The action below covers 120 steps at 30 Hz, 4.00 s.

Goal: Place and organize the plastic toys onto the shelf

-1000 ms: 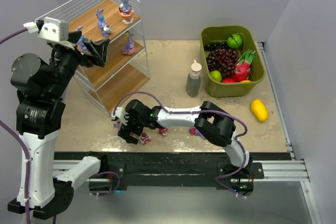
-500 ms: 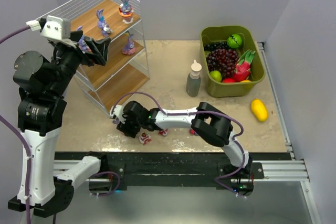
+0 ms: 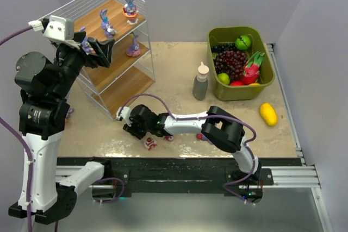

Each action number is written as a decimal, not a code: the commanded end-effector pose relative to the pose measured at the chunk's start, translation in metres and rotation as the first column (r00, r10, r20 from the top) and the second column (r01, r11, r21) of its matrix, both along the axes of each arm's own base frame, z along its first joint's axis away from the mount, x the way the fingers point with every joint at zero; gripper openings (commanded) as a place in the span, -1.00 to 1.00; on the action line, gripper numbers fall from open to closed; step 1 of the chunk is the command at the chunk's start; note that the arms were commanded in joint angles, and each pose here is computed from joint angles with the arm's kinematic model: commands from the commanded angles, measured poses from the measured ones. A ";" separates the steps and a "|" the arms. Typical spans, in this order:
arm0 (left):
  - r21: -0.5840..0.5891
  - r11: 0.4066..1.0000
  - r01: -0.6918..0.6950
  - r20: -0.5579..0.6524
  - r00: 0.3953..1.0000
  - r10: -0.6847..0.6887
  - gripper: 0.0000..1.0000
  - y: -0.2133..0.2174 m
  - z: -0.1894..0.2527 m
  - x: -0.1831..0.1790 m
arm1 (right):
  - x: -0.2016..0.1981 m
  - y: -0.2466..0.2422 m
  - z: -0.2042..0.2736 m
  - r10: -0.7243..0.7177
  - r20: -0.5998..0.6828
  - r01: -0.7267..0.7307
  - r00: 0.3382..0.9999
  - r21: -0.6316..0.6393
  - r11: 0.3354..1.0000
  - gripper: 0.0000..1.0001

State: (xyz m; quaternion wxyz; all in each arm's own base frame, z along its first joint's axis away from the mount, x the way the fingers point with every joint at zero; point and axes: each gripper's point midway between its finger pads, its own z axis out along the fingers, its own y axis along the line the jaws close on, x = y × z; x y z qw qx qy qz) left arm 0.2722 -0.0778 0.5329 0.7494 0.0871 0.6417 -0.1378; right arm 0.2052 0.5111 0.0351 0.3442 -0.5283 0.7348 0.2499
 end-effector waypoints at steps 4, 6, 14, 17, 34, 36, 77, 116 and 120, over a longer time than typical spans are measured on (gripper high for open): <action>0.008 0.999 -0.046 0.006 0.999 0.046 0.97 0.008 0.002 -0.001 | 0.011 0.013 0.065 -0.065 0.054 0.058 0.996 0.134 0.989 0.07; -0.003 0.996 -0.091 -0.010 0.996 0.091 0.97 0.017 -0.002 -0.003 | 0.014 0.012 0.073 -0.115 0.032 0.109 0.993 0.139 0.984 0.12; -0.159 0.758 -0.633 -0.203 0.772 0.602 0.89 0.121 -0.045 -0.043 | 0.033 -0.015 0.112 -0.285 0.007 0.282 0.958 0.134 0.950 0.32; -0.221 0.575 -0.788 -0.292 0.616 0.732 0.89 0.157 -0.077 -0.084 | 0.050 -0.043 0.121 -0.389 -0.043 0.391 0.920 0.119 0.913 0.36; -0.175 0.251 -0.952 -0.654 0.303 0.693 0.80 0.163 -0.241 -0.118 | 0.081 -0.149 0.109 -0.597 -0.178 0.606 0.782 -0.006 0.795 0.45; -0.238 0.218 -0.947 -0.652 0.322 0.686 0.81 0.165 -0.243 -0.122 | 0.078 -0.156 0.108 -0.598 -0.192 0.608 0.779 -0.006 0.794 0.46; 0.211 0.155 -0.965 -0.765 -0.064 0.641 0.98 0.297 -0.414 -0.050 | 0.108 -0.188 0.109 -0.640 -0.136 0.628 0.756 -0.121 0.769 0.50; 0.123 0.106 -0.987 -0.790 -0.032 0.612 0.01 0.335 -0.474 0.002 | 0.142 -0.178 0.107 -0.651 -0.058 0.639 0.757 -0.143 0.755 0.50; 0.117 0.104 -0.988 -0.793 -0.030 0.608 -0.35 0.333 -0.477 0.002 | 0.145 -0.181 0.105 -0.658 -0.055 0.646 0.751 -0.148 0.749 0.50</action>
